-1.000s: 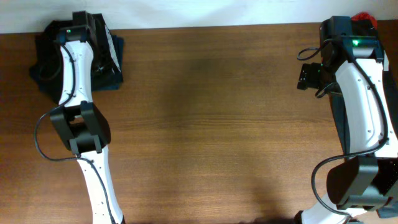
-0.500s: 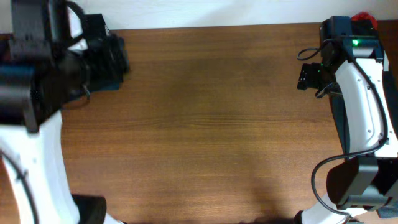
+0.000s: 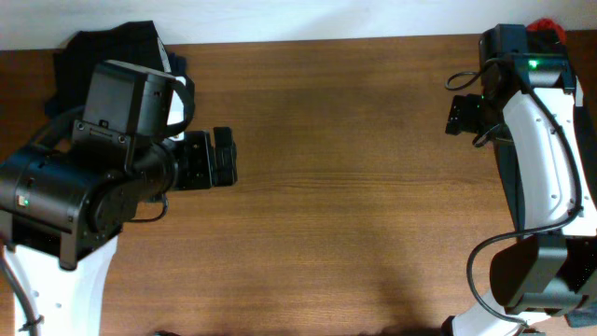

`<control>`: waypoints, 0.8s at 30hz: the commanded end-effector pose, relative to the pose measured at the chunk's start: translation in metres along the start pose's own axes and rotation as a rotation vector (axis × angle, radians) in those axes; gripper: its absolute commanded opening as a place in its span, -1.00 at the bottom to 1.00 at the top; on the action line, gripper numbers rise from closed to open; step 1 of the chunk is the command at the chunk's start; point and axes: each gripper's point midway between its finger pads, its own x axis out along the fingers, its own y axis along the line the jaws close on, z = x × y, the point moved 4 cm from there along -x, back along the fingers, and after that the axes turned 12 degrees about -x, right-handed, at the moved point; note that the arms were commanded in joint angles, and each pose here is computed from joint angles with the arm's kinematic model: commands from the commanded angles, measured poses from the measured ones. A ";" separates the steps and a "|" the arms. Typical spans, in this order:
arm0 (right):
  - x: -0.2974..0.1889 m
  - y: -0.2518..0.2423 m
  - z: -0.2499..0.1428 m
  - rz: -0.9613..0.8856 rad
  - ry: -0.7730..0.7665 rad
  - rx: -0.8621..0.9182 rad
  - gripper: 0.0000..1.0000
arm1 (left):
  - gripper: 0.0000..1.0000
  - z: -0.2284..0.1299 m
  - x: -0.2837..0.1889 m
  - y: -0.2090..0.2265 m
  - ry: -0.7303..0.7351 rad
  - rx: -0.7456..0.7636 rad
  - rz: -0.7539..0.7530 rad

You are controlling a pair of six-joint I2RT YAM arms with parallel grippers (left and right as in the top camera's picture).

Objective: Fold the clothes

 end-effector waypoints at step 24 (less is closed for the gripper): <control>-0.005 -0.005 0.002 -0.016 -0.018 0.011 0.97 | 0.98 -0.115 0.111 0.155 -0.819 -0.048 -0.065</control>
